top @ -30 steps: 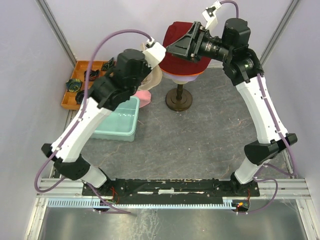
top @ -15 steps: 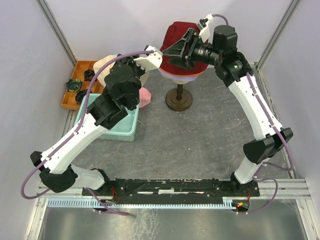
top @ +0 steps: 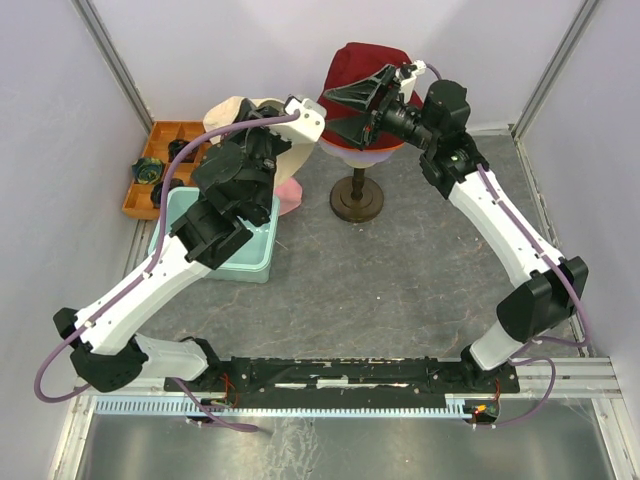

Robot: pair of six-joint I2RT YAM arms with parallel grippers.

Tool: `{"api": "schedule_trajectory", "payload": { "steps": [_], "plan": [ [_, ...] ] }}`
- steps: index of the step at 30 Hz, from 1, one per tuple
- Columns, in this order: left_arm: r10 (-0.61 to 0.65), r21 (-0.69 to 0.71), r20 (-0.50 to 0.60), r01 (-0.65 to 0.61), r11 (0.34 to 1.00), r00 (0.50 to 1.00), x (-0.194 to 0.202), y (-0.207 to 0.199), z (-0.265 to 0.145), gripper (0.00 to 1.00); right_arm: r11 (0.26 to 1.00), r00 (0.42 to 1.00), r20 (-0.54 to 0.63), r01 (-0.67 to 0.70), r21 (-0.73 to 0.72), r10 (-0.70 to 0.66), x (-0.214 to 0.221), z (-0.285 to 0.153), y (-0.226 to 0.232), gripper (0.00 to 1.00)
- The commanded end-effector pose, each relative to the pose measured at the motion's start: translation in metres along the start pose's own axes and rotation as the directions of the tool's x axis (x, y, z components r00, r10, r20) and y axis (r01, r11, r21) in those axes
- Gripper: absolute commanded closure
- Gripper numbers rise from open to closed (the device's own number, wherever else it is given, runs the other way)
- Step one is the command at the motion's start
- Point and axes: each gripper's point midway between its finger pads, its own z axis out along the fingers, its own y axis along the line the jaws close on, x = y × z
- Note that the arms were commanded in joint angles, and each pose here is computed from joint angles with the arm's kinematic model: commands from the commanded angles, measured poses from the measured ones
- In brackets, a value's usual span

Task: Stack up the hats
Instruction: Stack the hat on the hat.

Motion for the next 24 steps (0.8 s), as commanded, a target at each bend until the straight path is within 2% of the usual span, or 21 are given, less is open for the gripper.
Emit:
{"api": "schedule_trajectory", "payload": {
  "steps": [1, 10, 24],
  "plan": [
    [-0.068, -0.031, 0.099, 0.071, 0.997, 0.993, -0.019, 0.020, -0.004, 0.97, 0.989, 0.993, -0.006, -0.115, -0.096, 0.115, 0.004, -0.004, 0.029, 0.21],
    [-0.058, -0.037, 0.092, 0.062, 0.997, 0.994, -0.017, 0.014, -0.002, 0.97, 0.975, 0.981, -0.029, -0.195, -0.109, 0.193, 0.020, -0.007, 0.033, 0.18],
    [-0.036, -0.043, 0.097, 0.040, 0.998, 0.995, -0.017, 0.007, 0.001, 0.97, 0.967, 0.976, -0.053, -0.217, -0.132, 0.212, 0.039, -0.017, 0.050, 0.18]
  ]
}}
